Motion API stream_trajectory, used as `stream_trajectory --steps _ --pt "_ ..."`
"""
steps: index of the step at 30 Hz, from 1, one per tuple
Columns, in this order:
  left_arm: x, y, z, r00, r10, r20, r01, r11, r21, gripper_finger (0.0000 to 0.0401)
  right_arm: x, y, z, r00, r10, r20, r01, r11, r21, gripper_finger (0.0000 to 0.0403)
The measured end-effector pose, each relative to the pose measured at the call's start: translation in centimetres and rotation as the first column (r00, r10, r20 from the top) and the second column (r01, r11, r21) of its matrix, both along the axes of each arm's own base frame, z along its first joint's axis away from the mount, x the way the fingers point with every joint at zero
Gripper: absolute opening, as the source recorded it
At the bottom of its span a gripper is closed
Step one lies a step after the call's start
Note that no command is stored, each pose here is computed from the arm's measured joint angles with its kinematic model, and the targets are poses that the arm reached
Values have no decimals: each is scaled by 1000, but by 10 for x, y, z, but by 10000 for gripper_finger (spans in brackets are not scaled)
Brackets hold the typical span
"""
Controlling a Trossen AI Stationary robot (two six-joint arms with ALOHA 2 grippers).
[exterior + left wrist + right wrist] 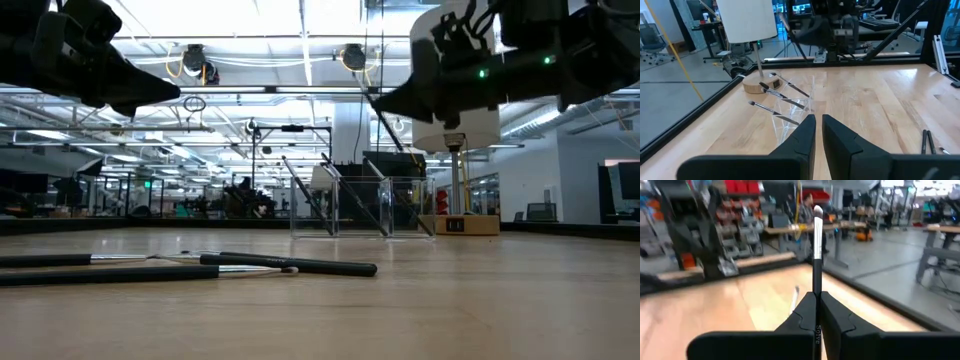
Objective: Put items in baskets/containers
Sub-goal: Put the black eyeshadow brush into the right section of the transparent organizer
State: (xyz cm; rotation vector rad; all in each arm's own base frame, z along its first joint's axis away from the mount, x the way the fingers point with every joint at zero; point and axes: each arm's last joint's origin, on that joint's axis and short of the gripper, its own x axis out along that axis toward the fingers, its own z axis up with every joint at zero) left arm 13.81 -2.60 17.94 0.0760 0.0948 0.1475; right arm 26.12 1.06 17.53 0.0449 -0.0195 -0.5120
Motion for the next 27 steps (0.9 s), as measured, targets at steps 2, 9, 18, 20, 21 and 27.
stream_trajectory --steps 2,9,18,20,21,27 --pt "0 0 0 1000 0 -1 0 1000 0 42 1 0 -6 1000 -11 -25 11 1000 10 0" --pt "0 0 1 1000 2 6 -2 1000 -7 42 2 6 -16 997 -49 -62 48 999 -10 0" --pt "0 0 1 1000 3 11 -3 1000 -28 42 1 3 -21 982 -141 -123 137 990 -44 0" --pt "0 0 1 1000 4 16 -3 1000 -30 42 0 1 -21 980 -154 -124 151 988 -35 0" --pt "0 0 1 1000 4 19 -3 999 -32 42 0 1 -22 980 -154 -125 152 988 -28 0" --pt "0 0 2 1000 5 27 -4 999 -47 42 -1 -1 -29 974 -159 -162 164 986 18 0"
